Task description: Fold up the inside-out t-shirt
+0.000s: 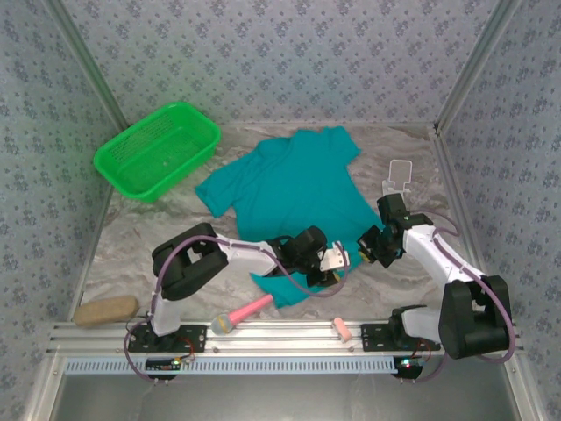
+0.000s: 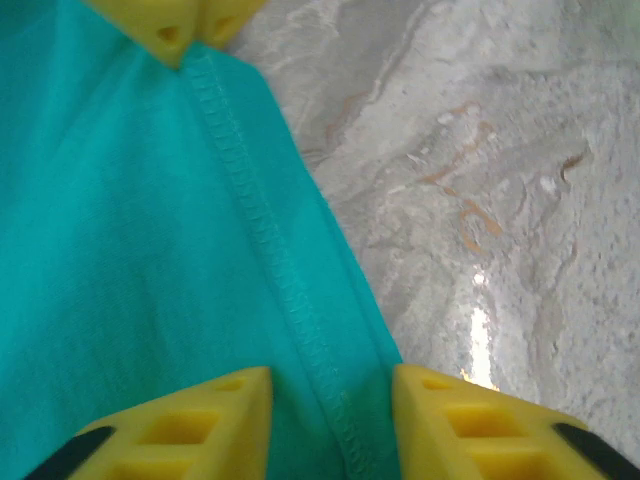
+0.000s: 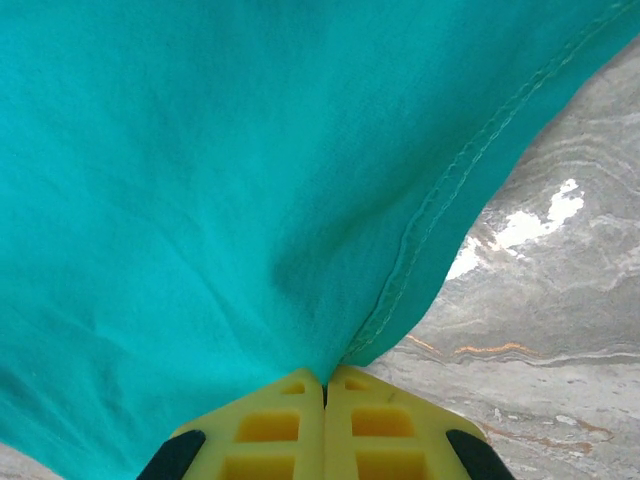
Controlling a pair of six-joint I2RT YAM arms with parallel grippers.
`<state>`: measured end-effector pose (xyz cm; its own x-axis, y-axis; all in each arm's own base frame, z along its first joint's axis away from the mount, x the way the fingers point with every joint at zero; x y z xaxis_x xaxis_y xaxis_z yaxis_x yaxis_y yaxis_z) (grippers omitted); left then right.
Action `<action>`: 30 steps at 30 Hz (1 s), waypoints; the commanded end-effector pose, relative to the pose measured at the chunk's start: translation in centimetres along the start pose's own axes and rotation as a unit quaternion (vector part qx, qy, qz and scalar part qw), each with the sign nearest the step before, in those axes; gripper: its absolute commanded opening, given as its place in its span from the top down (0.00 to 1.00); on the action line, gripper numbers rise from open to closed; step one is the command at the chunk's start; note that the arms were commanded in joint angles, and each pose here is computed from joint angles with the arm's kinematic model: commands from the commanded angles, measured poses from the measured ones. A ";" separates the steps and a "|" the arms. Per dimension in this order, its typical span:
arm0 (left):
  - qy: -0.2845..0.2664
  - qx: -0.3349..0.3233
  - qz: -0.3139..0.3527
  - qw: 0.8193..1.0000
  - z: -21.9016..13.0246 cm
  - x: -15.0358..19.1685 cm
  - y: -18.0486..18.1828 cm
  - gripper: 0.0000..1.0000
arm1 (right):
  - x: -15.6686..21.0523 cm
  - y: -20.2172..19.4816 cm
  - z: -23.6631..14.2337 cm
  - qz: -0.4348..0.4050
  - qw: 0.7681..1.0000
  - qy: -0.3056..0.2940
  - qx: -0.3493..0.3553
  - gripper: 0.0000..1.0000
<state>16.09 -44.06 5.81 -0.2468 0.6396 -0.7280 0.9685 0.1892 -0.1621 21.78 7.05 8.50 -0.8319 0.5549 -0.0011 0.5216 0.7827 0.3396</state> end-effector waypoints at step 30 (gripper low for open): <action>-0.106 0.110 -0.280 0.948 -2.6 -0.9 5.6 1.00 | 3.7 4.2 1.3 0.007 0.994 0.056 -0.097 0.44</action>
<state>21.85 -41.02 5.68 -0.7450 0.3386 -0.5747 0.6667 0.3488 -0.6587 20.11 11.13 8.18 -0.8812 0.4706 0.0458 0.4361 0.7715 0.4633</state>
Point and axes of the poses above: each hand's point on the last joint's axis, 136 mm out from that joint toward the fingers, its own z axis out along the fingers, its own y axis along the line the jaws close on, x = y × z, the point moved 3 cm from there along -z, back along the fingers, and after that the axes turned 11 degrees about -z, right-handed, at the moved point
